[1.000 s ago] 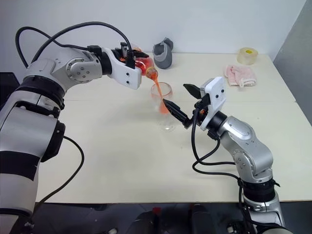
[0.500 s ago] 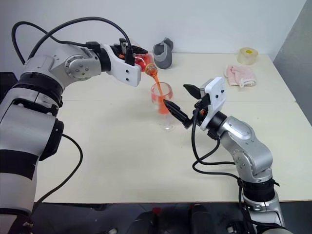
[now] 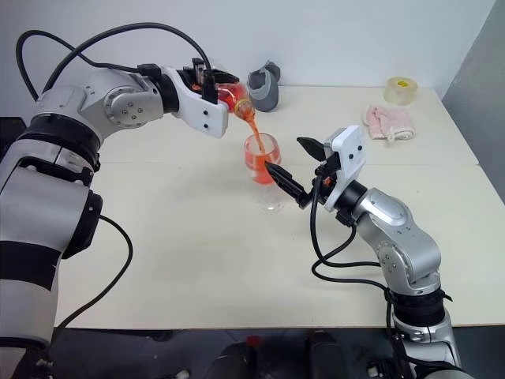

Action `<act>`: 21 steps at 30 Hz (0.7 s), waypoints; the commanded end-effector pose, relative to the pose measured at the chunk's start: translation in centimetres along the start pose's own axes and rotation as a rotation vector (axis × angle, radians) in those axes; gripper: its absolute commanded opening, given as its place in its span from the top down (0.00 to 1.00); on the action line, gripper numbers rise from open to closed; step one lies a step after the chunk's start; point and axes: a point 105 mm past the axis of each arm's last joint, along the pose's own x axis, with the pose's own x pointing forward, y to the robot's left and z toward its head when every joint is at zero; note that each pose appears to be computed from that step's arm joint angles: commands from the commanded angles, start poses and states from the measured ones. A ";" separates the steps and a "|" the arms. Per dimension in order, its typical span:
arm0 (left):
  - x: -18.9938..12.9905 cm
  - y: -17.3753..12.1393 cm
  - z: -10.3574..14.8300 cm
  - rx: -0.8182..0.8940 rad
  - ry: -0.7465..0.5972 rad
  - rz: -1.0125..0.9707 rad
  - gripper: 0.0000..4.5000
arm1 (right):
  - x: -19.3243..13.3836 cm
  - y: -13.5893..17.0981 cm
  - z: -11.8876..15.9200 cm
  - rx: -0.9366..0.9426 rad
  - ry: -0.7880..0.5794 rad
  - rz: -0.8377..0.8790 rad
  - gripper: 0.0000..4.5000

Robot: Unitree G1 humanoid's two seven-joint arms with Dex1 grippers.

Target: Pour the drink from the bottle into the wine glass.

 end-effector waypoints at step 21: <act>-0.8 3.5 -0.7 0.062 0.036 0.093 0.75 | -0.3 0.8 1.5 -0.039 -0.056 0.022 0.00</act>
